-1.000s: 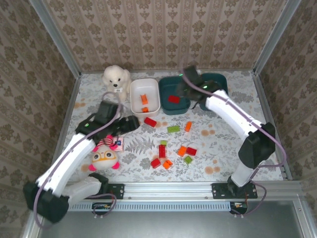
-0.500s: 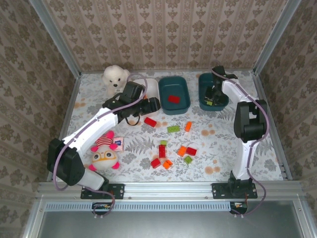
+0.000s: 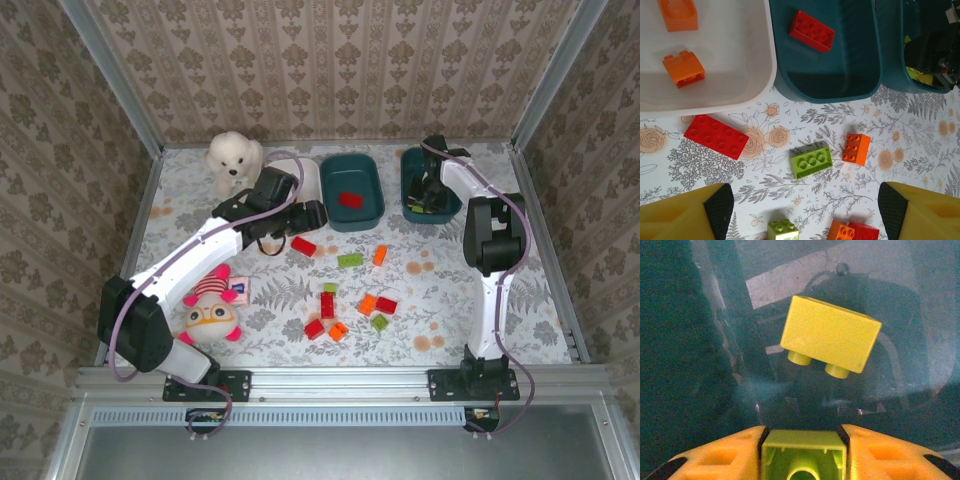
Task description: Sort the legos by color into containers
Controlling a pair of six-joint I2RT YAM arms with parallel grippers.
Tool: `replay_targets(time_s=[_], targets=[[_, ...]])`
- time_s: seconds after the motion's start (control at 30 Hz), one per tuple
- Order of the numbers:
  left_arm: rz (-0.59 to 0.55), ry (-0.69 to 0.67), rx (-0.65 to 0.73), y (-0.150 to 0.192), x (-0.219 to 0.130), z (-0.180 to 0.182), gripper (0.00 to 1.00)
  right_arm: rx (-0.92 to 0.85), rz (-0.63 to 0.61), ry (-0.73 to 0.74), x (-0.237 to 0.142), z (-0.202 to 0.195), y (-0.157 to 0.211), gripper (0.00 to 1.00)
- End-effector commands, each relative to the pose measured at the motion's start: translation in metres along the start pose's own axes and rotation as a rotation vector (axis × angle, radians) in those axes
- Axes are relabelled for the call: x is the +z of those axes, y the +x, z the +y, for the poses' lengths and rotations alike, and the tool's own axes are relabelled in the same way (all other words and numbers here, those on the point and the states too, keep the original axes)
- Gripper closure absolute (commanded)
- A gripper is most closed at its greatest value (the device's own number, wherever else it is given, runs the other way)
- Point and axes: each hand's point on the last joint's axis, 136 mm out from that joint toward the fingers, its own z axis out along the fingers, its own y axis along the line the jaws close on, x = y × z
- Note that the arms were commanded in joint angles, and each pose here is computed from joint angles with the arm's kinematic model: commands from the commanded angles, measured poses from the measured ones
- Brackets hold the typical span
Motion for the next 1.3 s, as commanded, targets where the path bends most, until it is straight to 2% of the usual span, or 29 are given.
replay_targets(time_s=[0.0, 0.13, 0.23, 0.4, 0.53, 0.6, 0.7, 0.77, 0.83, 0.97, 1.03, 1.17, 1.27], targets=[[0.03, -0.031, 0.025, 0.014, -0.004, 0.005, 0.21, -0.013, 0.003, -0.003, -0.012, 0.004, -0.002, 0.49], [0.067, -0.036, 0.069, 0.026, -0.004, 0.003, 0.21, -0.019, -0.043, -0.024, -0.038, 0.01, -0.008, 0.39], [0.095, -0.031, 0.118, 0.036, -0.002, -0.003, 0.21, -0.021, -0.101, -0.044, -0.07, 0.015, -0.013, 0.37], [0.174, -0.007, 0.246, 0.061, 0.003, -0.02, 0.21, -0.025, -0.266, -0.094, -0.152, 0.025, -0.01, 0.37], [0.27, 0.045, 0.436, 0.097, 0.012, -0.047, 0.21, -0.052, -0.37, -0.158, -0.205, 0.033, 0.028, 0.36], [0.32, 0.053, 0.539, 0.116, 0.017, -0.058, 0.21, -0.065, -0.381, -0.18, -0.222, 0.032, 0.061, 0.36], [0.389, 0.051, 0.609, 0.139, 0.027, -0.064, 0.21, -0.095, -0.382, -0.213, -0.236, 0.026, 0.115, 0.35], [0.415, 0.02, 0.603, 0.147, 0.034, -0.061, 0.21, -0.095, -0.351, -0.23, -0.237, 0.018, 0.148, 0.33], [0.403, -0.092, 0.578, 0.143, 0.037, -0.043, 0.19, -0.096, -0.319, -0.254, -0.235, 0.011, 0.177, 0.33], [0.313, -0.355, 0.477, 0.11, 0.026, 0.011, 0.12, -0.097, -0.291, -0.285, -0.23, -0.003, 0.214, 0.31], [0.272, -0.378, 0.384, 0.105, 0.025, 0.028, 0.08, -0.103, -0.281, -0.293, -0.228, -0.005, 0.221, 0.31], [0.162, -0.356, 0.224, 0.1, 0.045, 0.054, 0.0, -0.126, -0.283, -0.307, -0.23, -0.001, 0.222, 0.3], [0.117, -0.398, 0.111, 0.088, 0.06, 0.068, 0.0, -0.15, -0.29, -0.317, -0.234, 0.006, 0.217, 0.3]])
